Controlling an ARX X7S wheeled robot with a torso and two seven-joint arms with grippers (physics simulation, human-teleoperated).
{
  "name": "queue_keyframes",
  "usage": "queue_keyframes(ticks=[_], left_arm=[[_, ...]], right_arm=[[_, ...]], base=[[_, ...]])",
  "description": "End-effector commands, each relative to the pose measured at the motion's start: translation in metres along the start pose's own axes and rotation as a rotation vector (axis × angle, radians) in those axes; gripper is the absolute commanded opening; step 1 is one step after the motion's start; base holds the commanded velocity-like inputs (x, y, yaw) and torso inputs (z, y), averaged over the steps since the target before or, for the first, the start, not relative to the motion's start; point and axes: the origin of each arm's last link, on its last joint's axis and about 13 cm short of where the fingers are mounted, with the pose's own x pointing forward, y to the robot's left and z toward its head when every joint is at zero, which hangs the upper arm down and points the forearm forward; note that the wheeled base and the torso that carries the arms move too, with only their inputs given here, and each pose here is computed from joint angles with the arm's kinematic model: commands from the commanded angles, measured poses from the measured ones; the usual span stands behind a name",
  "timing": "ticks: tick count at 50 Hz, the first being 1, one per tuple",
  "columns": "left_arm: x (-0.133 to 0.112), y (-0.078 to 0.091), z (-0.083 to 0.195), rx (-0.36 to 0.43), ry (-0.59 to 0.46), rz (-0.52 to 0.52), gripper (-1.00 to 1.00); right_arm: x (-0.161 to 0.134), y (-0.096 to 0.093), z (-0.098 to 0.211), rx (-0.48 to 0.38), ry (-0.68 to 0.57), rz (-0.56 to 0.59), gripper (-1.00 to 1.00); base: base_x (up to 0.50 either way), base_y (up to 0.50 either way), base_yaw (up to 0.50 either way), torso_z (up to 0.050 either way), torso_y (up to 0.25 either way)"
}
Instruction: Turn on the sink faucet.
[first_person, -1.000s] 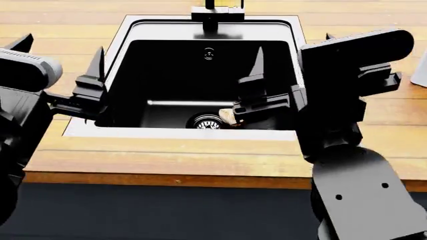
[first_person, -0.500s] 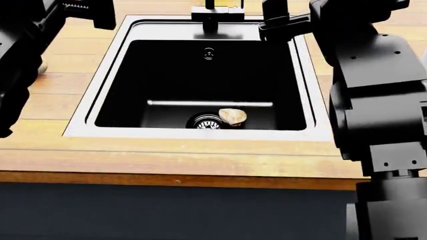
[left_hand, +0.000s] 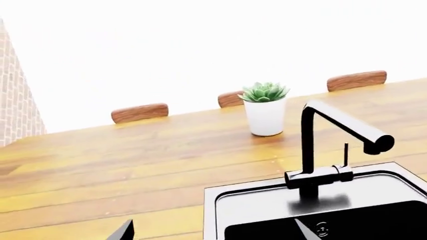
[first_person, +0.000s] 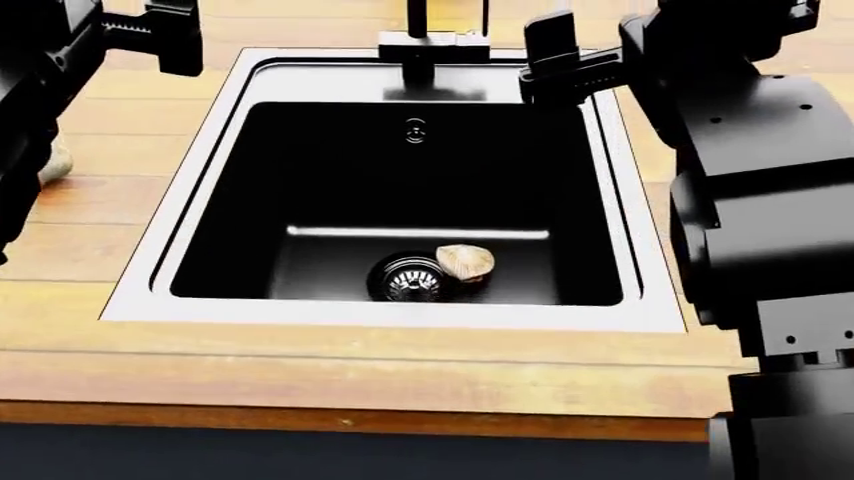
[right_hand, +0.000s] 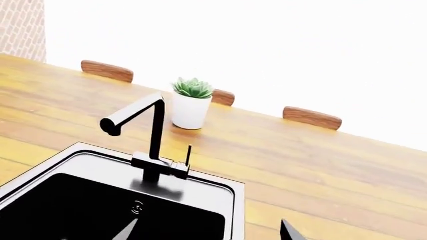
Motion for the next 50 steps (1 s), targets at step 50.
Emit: queue_keyframes(ticks=[50], left_arm=[[-0.003, 0.007, -0.021, -0.011, 0.063, 0.010, 1.00]], right_arm=[[-0.001, 0.000, 0.000, 0.037, 0.042, 0.040, 1.00]], base=[[0.37, 0.00, 0.00, 0.000, 0.000]])
